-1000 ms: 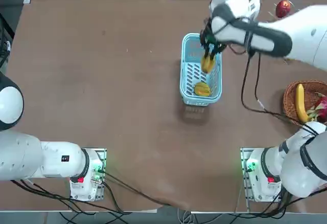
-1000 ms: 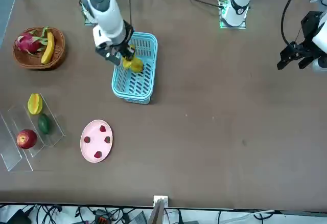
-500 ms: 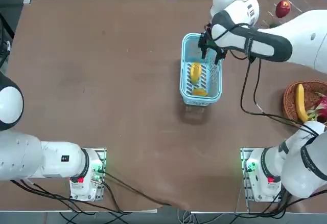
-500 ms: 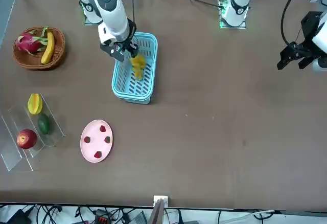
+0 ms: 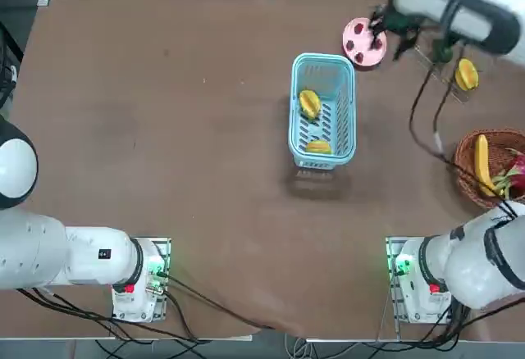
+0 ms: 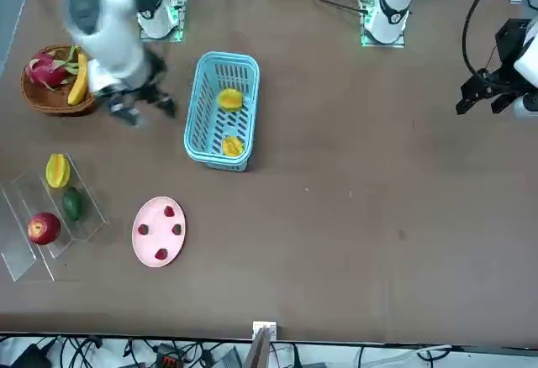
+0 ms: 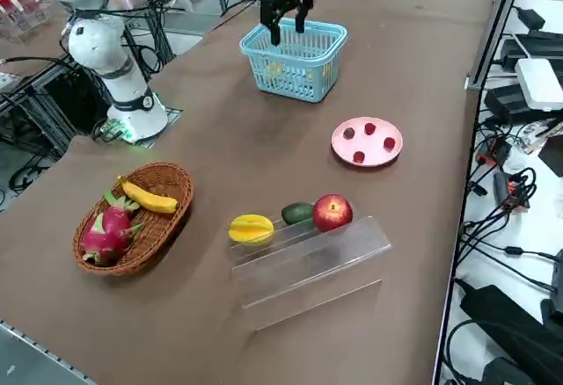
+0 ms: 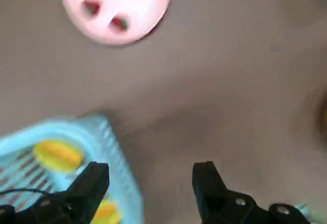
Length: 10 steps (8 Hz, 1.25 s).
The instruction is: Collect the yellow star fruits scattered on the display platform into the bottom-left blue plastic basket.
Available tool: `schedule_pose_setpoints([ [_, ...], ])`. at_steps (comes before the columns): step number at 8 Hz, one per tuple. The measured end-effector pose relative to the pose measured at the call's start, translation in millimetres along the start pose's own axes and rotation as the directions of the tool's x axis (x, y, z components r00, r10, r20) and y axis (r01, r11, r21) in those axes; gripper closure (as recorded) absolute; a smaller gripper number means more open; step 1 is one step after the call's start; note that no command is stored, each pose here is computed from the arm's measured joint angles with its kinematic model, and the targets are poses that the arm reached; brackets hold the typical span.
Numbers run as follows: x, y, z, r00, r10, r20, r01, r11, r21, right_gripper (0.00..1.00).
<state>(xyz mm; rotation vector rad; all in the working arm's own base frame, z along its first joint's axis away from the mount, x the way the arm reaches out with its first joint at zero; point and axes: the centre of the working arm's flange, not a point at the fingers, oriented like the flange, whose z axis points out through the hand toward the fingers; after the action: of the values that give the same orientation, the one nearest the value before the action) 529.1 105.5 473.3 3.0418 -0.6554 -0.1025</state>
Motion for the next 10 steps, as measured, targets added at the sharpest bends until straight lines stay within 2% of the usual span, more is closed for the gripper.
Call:
schedule_pose_setpoints([
  [3, 107, 166, 34, 0.99, -0.137, -0.025, 0.136, 0.991, -0.004, 0.0],
  [5, 149, 242, 78, 0.967, -0.249, -0.057, 0.248, 0.968, -0.03, 0.0],
  [10, 191, 303, 169, 0.926, -0.363, -0.104, 0.354, 0.93, -0.096, 0.0],
])
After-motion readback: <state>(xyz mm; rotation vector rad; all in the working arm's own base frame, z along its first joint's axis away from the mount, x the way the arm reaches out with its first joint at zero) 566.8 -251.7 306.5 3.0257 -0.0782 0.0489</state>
